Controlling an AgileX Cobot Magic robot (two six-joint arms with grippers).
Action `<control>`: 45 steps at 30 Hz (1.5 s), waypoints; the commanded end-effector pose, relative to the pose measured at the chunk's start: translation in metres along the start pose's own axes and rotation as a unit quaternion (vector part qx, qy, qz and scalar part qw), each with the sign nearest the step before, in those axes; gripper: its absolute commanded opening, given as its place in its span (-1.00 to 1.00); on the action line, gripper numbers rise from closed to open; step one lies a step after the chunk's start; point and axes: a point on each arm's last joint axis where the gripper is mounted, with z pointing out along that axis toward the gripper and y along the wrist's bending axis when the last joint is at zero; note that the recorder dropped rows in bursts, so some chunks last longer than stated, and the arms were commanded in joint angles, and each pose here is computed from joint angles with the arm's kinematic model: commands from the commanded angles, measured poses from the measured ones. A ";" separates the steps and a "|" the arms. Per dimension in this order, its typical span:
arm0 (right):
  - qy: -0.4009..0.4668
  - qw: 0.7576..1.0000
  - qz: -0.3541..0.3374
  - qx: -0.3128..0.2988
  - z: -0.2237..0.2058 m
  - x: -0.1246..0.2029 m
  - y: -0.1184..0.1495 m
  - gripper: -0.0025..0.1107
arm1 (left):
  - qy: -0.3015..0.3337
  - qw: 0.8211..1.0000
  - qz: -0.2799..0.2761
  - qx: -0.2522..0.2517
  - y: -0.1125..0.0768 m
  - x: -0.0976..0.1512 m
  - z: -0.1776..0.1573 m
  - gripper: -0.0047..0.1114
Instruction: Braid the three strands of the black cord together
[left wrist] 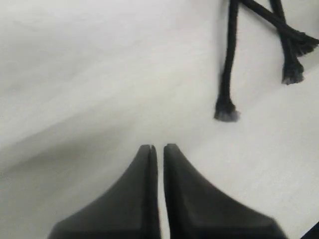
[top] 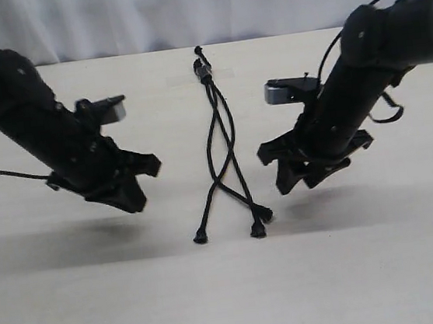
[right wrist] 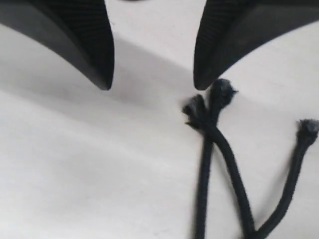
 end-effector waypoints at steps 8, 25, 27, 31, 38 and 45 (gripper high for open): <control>-0.081 0.995 0.034 0.039 -0.079 0.080 -0.027 -0.88 | -0.144 0.981 0.005 -0.132 0.005 0.053 -0.149 -0.83; -0.504 0.859 -0.031 0.088 -0.156 0.211 -0.001 -0.88 | -0.523 0.827 0.114 -0.170 -0.034 0.255 -0.193 -0.83; -0.550 0.830 -0.028 0.083 -0.156 0.223 -0.001 -0.88 | -0.555 0.805 0.122 -0.171 -0.033 0.269 -0.190 -0.83; -0.590 0.804 -0.021 0.067 -0.151 0.241 0.000 -0.88 | -0.587 0.772 0.139 -0.200 -0.028 0.285 -0.183 -0.83; -0.636 0.768 -0.035 0.062 -0.156 0.265 0.004 -0.88 | -0.582 0.769 0.147 -0.219 -0.025 0.302 -0.179 -0.83; -0.661 0.747 -0.043 0.060 -0.161 0.276 0.007 -0.88 | -0.583 0.768 0.148 -0.219 -0.026 0.302 -0.179 -0.83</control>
